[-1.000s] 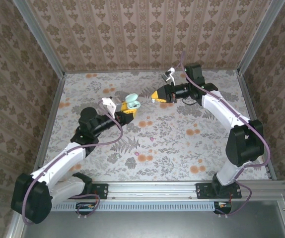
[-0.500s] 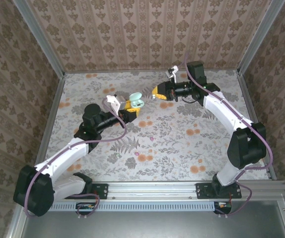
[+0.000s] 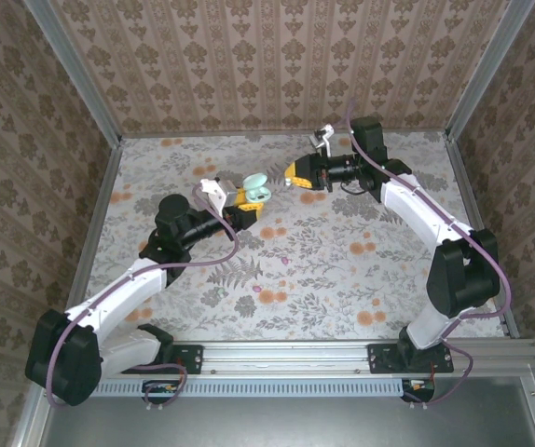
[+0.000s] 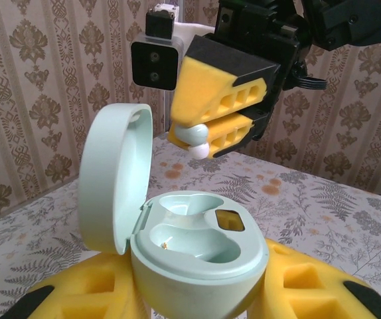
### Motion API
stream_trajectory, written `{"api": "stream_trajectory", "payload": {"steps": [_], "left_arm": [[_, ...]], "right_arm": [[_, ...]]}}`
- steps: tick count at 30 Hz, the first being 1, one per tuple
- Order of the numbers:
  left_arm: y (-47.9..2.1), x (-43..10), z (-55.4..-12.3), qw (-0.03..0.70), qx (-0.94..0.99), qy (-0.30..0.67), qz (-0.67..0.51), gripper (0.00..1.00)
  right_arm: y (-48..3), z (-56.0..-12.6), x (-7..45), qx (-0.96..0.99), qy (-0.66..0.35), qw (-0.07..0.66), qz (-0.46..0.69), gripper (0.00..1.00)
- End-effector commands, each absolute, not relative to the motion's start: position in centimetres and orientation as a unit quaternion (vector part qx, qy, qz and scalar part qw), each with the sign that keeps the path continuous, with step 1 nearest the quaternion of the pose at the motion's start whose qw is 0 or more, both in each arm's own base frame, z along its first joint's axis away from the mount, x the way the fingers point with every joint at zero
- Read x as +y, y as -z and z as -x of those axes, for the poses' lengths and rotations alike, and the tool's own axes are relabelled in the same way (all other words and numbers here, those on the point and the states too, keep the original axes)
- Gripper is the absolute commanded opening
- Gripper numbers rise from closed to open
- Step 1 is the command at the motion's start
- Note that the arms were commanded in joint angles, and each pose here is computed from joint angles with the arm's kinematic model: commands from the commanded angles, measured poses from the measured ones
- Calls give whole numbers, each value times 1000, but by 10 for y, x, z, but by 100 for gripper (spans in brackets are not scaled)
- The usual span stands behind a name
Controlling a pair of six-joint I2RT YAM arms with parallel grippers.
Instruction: Insert wireless bluetooth earbuds into charging case
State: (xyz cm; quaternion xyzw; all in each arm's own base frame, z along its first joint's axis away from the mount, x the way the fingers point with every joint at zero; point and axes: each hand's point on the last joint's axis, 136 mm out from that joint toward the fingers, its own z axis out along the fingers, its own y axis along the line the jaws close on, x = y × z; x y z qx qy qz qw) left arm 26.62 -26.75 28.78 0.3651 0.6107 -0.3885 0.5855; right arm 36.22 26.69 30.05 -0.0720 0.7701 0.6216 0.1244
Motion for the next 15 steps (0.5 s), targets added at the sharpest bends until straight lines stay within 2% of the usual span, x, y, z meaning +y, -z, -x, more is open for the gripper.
{"api": "stream_trajectory", "payload": {"steps": [1,15], "left_arm": [[-309,-272,-260,602,577,393,-387,32],[-311,-279,-249,584,563,414,-413,32]], "right_arm": [[-333,-336,270,735,-645,134,163,22],[-345,-316,272,716,-647,142,220,22]]}}
